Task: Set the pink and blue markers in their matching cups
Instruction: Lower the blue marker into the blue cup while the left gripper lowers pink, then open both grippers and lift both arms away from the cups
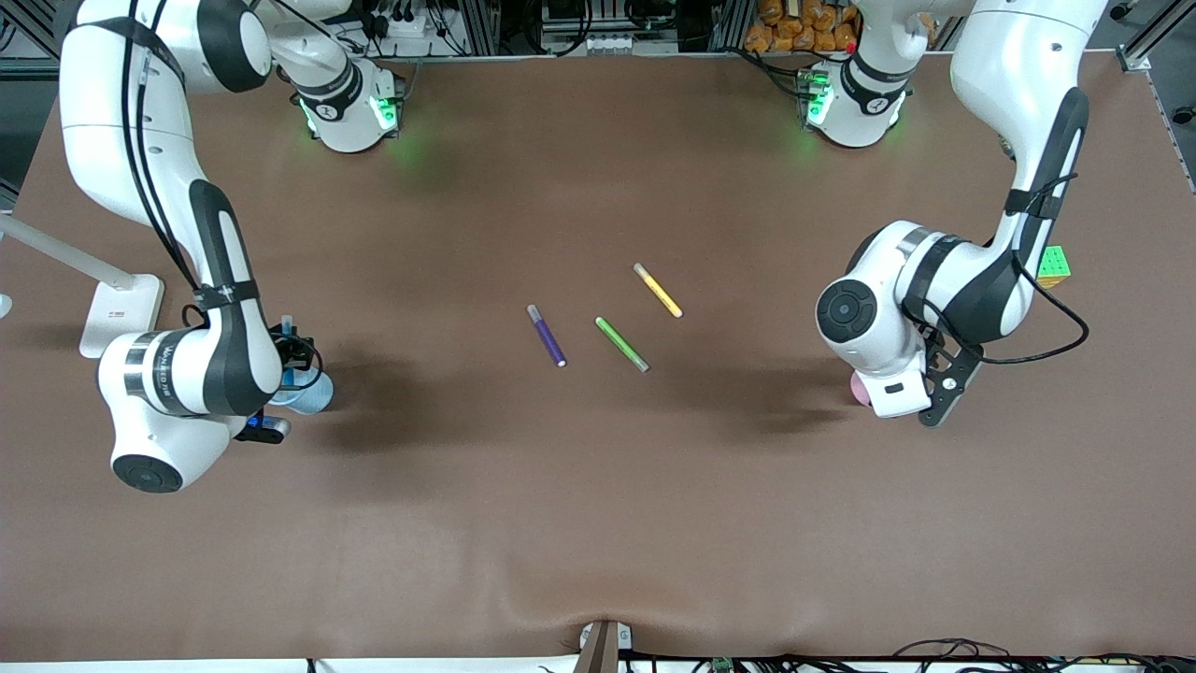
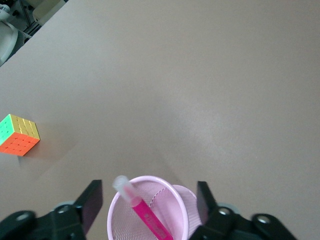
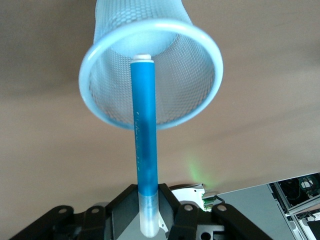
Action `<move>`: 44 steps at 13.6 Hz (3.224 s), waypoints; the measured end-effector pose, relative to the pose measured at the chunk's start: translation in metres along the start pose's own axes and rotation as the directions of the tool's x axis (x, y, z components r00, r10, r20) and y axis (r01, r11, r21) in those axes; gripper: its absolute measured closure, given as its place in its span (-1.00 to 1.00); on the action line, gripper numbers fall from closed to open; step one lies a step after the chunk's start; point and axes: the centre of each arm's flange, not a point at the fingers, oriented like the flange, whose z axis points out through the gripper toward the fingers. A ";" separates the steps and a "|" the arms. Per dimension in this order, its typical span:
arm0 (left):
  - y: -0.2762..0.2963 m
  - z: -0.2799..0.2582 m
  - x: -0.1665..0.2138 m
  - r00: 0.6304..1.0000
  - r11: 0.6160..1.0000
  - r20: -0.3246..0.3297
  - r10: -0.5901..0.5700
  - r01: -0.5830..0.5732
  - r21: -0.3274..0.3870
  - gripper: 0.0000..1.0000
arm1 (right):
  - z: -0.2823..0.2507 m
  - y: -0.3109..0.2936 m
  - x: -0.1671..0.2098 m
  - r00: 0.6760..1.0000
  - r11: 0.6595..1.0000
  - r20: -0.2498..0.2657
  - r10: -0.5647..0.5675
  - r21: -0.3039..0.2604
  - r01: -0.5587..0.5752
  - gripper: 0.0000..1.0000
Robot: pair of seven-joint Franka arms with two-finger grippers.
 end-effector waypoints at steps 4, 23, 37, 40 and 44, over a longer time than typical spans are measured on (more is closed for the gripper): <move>-0.011 -0.025 0.034 0.998 0.998 -0.001 0.063 -0.063 -0.003 -1.00 | 0.005 0.011 0.012 0.999 0.997 0.019 0.036 0.072 -0.037 0.52; -0.098 -0.151 0.165 0.895 0.915 0.285 0.343 -0.250 -0.316 -1.00 | -0.038 0.038 0.018 0.979 0.986 -0.197 -0.060 0.141 0.089 -1.00; -0.146 -0.214 0.169 0.860 0.854 0.281 0.426 -0.281 -0.437 -1.00 | -0.166 0.077 -0.199 0.657 0.971 -0.730 -0.187 -0.036 0.236 -1.00; -0.167 -0.230 0.174 0.846 0.826 0.242 0.476 -0.335 -0.454 -1.00 | -0.148 0.092 -0.253 0.646 0.971 -0.741 -0.184 -0.036 0.235 -1.00; -0.194 -0.221 0.197 0.809 0.775 0.229 0.541 -0.373 -0.511 -1.00 | -0.145 0.117 -0.287 0.700 0.977 -0.699 -0.150 0.002 0.211 -1.00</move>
